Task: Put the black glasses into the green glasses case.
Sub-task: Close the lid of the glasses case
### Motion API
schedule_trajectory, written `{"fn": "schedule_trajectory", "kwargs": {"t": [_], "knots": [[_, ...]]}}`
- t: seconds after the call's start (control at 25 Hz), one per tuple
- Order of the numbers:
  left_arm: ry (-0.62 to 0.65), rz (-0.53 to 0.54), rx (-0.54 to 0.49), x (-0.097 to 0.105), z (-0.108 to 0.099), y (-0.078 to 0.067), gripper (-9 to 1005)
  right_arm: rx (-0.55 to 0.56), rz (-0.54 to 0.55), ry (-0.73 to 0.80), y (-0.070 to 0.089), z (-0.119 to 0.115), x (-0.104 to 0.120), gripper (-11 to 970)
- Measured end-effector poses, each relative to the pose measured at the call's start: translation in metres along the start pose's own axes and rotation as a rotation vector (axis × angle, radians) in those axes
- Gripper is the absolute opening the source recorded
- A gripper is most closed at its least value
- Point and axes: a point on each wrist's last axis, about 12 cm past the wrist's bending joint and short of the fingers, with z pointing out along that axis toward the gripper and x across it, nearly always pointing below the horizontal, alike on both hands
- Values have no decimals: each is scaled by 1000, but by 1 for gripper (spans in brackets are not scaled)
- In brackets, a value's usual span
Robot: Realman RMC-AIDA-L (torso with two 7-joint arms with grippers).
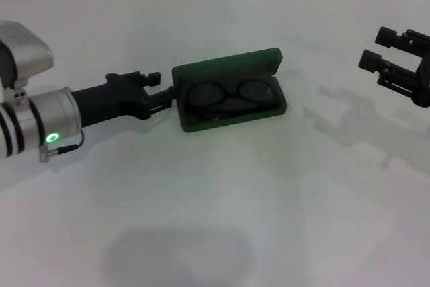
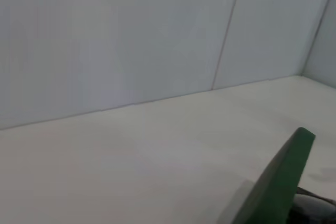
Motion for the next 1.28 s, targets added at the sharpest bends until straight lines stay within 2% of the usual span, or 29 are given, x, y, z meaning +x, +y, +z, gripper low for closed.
{"fn": "schedule_trajectory", "kwargs": {"t": [0.24, 0.48, 0.6, 0.72, 0.96, 1.16, 1.28], "knots": [[-25, -22, -46, 3, -14, 8, 532, 25, 2, -15, -1, -5, 1, 588], [-222, -134, -152, -6, -27, 19, 532, 100, -18, -92, -3, -4, 14, 590], [-285, -157, -138, -16, -24, 19, 531, 144, -44, -81, -7, -1, 21, 591], [-261, -127, -31, -33, -1, 7, 531, 178, -37, -45, -12, 6, 26, 592], [-136, -84, 85, -70, 54, -12, 532, 187, -21, -15, -14, 13, 31, 594], [28, -36, 53, -81, 87, -21, 532, 189, -17, -9, -13, 13, 34, 596], [83, -4, 47, -81, 97, -27, 532, 192, -12, -7, -12, 11, 36, 597]]}}
